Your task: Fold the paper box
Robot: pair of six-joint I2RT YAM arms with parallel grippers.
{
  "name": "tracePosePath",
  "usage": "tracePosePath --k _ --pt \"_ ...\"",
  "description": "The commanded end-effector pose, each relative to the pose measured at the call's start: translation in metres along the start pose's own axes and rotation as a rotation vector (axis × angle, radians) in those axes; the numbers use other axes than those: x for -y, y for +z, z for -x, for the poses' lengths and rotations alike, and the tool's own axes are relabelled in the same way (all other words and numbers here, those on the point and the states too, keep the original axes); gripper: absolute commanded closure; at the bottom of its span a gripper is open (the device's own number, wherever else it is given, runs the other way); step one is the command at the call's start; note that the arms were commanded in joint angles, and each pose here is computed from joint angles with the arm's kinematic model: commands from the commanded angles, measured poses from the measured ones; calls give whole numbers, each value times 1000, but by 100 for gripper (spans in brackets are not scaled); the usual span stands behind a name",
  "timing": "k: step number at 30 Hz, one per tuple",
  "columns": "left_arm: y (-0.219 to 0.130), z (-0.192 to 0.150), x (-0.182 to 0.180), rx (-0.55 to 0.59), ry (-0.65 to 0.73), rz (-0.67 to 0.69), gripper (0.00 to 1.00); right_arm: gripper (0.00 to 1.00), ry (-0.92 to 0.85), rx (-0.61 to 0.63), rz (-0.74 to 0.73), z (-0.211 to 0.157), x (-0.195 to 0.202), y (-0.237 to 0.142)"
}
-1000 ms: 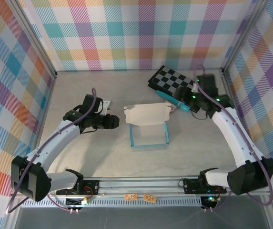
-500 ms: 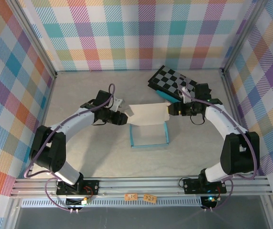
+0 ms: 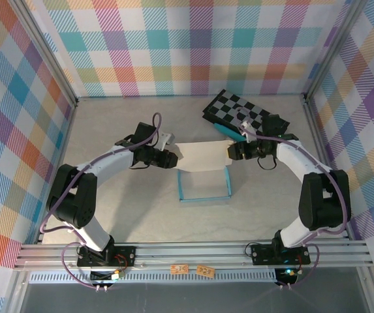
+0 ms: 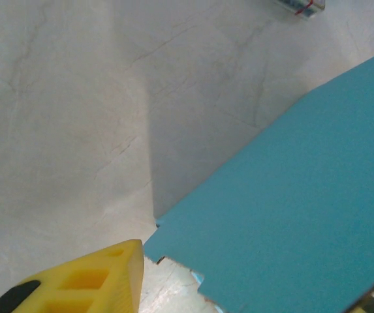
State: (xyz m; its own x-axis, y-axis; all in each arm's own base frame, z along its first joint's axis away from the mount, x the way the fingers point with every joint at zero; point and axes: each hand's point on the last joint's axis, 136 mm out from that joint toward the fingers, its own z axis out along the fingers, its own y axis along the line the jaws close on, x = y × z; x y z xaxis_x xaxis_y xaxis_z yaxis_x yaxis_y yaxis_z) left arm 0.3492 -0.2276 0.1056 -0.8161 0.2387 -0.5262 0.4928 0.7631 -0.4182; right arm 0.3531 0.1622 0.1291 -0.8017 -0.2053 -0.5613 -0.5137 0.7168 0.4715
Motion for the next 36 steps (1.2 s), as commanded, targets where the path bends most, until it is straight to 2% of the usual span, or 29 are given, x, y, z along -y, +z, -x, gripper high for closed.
tracePosePath --k 1,5,10,13,25,30,34,36 --pt "-5 20 4 49 14 -21 69 47 -65 2 -2 9 -2 5" --pt "-4 22 5 49 0 -27 79 53 -78 0 -22 10 -2 7" --pt "-4 27 7 60 -7 -6 87 62 -99 -4 -64 10 -1 7" --pt "-3 29 9 66 1 19 89 63 -105 -7 -89 9 -1 5" --pt "4 40 25 88 35 96 96 81 -135 14 -121 10 -13 1" --pt "2 48 28 112 30 160 99 89 -143 11 -199 13 -13 6" --pt "2 50 27 131 2 243 100 100 -90 47 -318 21 -8 10" --pt "3 49 22 139 -29 292 100 100 -55 78 -366 27 -9 12"
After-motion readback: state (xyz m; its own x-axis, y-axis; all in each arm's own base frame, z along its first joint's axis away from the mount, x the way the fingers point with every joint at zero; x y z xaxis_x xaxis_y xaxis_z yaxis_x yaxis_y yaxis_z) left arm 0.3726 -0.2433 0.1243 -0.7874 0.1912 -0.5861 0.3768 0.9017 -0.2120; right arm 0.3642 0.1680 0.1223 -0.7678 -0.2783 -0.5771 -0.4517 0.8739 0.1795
